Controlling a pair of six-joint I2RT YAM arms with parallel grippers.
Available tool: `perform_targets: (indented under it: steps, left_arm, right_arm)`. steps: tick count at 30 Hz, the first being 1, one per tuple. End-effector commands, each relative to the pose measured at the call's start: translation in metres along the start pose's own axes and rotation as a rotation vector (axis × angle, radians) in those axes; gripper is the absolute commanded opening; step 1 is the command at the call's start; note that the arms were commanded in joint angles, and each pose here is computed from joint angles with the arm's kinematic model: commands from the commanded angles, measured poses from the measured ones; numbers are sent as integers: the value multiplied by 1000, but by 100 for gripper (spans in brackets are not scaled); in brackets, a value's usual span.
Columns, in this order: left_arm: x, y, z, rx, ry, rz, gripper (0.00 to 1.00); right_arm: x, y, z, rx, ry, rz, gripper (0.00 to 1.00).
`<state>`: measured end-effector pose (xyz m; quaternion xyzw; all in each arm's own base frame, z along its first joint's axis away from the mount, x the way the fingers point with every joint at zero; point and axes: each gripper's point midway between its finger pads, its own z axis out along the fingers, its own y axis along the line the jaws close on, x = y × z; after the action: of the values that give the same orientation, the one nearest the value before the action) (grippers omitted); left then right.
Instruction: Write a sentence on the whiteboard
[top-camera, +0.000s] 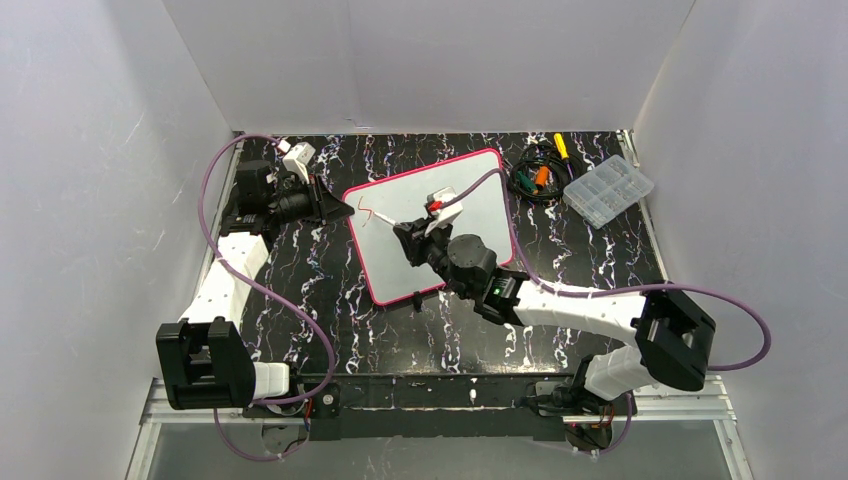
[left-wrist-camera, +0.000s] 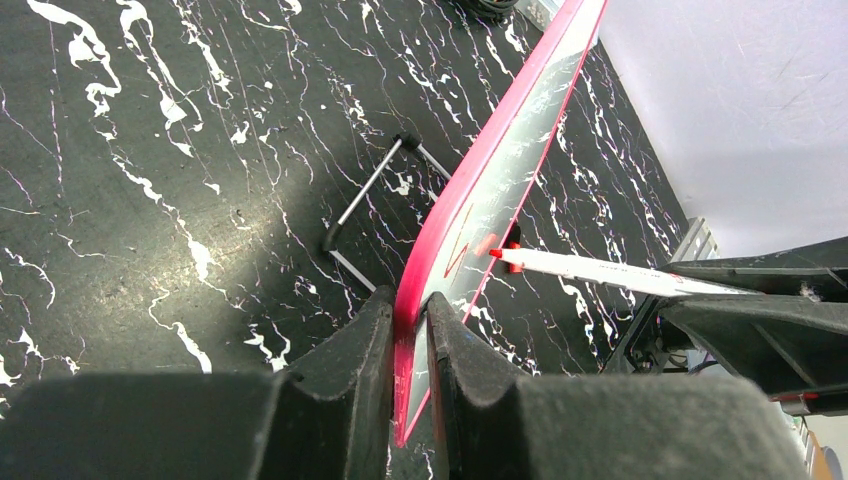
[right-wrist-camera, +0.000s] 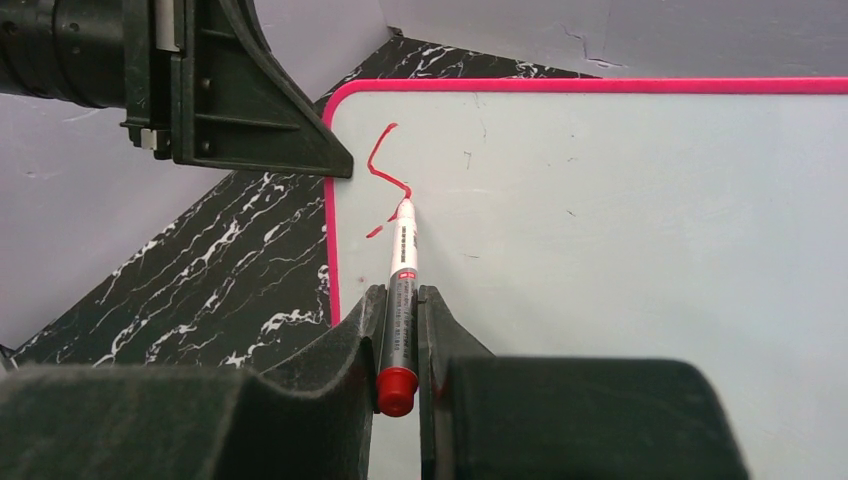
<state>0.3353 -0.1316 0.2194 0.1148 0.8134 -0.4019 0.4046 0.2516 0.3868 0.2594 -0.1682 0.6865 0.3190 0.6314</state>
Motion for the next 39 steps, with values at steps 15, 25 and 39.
perform_targets:
  steps: [15,25,39]
  left_arm:
    - [8,-6,-5,-1,13,6,0]
    - [11,-15,-1,23,27,19,0]
    - [11,-15,-1,19,25,20,0]
  right_arm:
    - [-24,-5,16,37,-87,16,1]
    - [-25,-31,6,163,-93,7,1]
    - [-41,-21,1,100,-129,20,1]
